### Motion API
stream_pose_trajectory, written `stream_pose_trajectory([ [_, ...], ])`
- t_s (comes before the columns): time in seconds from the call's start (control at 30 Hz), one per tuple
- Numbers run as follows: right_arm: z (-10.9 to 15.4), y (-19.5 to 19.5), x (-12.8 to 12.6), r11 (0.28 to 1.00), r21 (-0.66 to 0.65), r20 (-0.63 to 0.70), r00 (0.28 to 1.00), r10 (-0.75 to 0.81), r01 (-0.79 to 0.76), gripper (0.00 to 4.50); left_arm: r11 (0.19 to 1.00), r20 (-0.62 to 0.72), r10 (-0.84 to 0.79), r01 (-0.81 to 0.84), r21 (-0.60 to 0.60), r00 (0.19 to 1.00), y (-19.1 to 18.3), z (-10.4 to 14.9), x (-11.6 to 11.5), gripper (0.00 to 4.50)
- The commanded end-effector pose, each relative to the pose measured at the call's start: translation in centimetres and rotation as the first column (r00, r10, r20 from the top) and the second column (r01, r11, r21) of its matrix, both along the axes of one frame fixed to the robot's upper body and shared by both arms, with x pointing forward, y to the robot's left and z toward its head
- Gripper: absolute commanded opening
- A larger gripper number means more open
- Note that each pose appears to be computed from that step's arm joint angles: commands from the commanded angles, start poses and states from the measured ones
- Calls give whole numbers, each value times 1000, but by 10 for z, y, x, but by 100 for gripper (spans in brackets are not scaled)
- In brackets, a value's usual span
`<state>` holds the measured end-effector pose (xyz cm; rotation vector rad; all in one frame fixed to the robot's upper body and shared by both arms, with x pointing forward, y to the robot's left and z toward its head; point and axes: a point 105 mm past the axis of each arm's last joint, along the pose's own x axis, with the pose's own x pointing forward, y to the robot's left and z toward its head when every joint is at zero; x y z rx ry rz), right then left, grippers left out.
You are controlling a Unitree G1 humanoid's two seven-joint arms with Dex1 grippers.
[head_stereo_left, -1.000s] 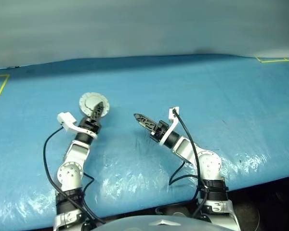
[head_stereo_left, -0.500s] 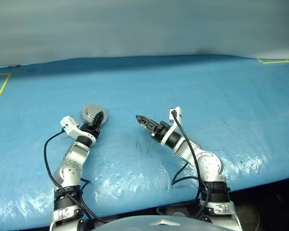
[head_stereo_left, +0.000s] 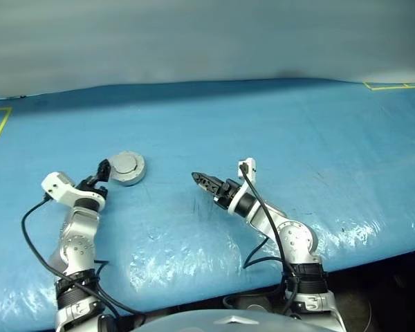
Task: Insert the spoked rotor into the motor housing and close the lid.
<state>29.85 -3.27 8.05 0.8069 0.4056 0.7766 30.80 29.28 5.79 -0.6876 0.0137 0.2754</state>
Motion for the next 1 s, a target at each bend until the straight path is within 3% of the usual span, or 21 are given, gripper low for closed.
stream_pose_trajectory([
  [0.03, 10, 4, 1, 1000, 21, 45, 999, 10, -11, 364, 999, 68, -35, 33, 36, 997, 0, 16, -4, 448],
  [0.17, 26, -4, 2, 999, -15, 172, 984, -35, 38, 364, 939, 186, -317, 279, 202, 930, -48, 52, -11, 448],
  [0.27, 29, -7, -5, 976, -200, 334, 943, -14, 85, 364, 784, 185, -543, 415, 462, 819, -106, 76, -23, 448],
  [0.37, 27, -12, -6, 941, -292, 382, 923, -47, 169, 364, 670, 142, -637, 453, 588, 758, -141, 78, -31, 448],
  [0.43, 28, -18, -3, 918, -313, 408, 908, -100, 242, 364, 636, 108, -648, 457, 622, 754, -156, 71, -32, 448],
  [0.63, 18, -38, 2, 805, -421, 482, 855, -191, 417, 364, 747, 58, -486, 381, 545, 872, -153, 37, -26, 448],
  [0.73, 5, -57, 3, 676, -516, 531, 816, -230, 527, 364, 793, 5, -360, 303, 529, 933, -141, 16, -28, 448],
  [0.8, 1, -65, 0, 615, -539, 558, 791, -252, 576, 364, 765, -10, -376, 316, 561, 927, -144, 10, -33, 448],
  [1.0, -8, -69, -7, 607, -534, 532, 792, -300, 588, 364, 762, -6, -375, 312, 567, 927, -147, 7, -39, 448],
])
